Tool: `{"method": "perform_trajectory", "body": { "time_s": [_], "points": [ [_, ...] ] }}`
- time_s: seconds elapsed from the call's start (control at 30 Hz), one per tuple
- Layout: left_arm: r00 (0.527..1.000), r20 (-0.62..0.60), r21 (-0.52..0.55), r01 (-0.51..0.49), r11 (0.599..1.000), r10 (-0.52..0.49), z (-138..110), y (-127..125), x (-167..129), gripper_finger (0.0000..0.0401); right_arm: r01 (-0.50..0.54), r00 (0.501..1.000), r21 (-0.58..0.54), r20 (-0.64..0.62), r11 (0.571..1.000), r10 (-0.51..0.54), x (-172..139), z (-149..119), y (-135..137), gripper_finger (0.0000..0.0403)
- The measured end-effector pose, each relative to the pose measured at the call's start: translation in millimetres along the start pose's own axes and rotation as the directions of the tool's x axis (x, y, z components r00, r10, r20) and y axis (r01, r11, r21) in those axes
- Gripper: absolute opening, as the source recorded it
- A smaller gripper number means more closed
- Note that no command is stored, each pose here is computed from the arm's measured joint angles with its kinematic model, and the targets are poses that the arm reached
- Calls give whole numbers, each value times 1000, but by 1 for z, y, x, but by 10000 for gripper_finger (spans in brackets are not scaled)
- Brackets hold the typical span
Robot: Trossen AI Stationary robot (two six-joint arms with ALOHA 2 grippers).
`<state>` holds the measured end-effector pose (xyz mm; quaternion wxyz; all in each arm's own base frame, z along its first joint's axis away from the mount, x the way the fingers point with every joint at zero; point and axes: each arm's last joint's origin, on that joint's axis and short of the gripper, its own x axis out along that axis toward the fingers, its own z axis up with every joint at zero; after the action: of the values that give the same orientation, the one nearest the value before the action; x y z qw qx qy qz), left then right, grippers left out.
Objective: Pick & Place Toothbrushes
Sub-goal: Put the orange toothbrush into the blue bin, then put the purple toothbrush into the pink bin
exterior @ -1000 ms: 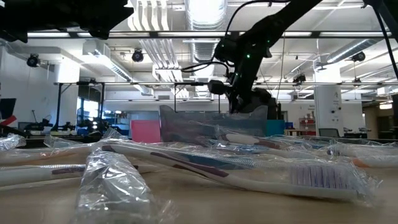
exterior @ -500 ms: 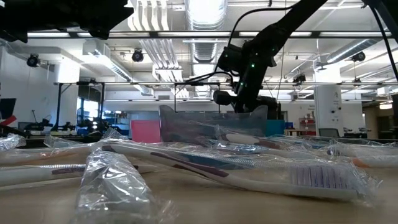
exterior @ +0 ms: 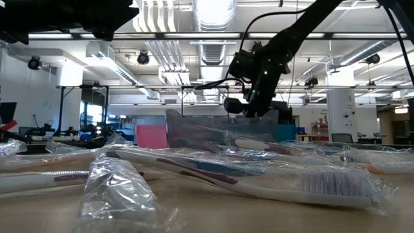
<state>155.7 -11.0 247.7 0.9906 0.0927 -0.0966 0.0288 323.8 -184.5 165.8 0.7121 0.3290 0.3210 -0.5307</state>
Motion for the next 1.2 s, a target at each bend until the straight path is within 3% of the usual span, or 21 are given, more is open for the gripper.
{"method": "perform_trajectory", "body": {
  "time_s": [0.23, 0.73, 1.2],
  "points": [
    [1000, 0, 0, 0, 1000, 0, 0, 0, 0, 206, -8, 1000, 10, 8, 1000, 7, 1, 0, 0, 27],
    [1000, 0, 0, 0, 1000, 0, 0, 0, 0, 206, -7, 1000, 6, 16, 1000, 7, 1, 4, -1, 108],
    [1000, 0, 0, 0, 1000, 0, 0, 0, 0, 206, -71, 993, -70, 86, 995, 77, -17, 33, 18, 142]
  ]
}}
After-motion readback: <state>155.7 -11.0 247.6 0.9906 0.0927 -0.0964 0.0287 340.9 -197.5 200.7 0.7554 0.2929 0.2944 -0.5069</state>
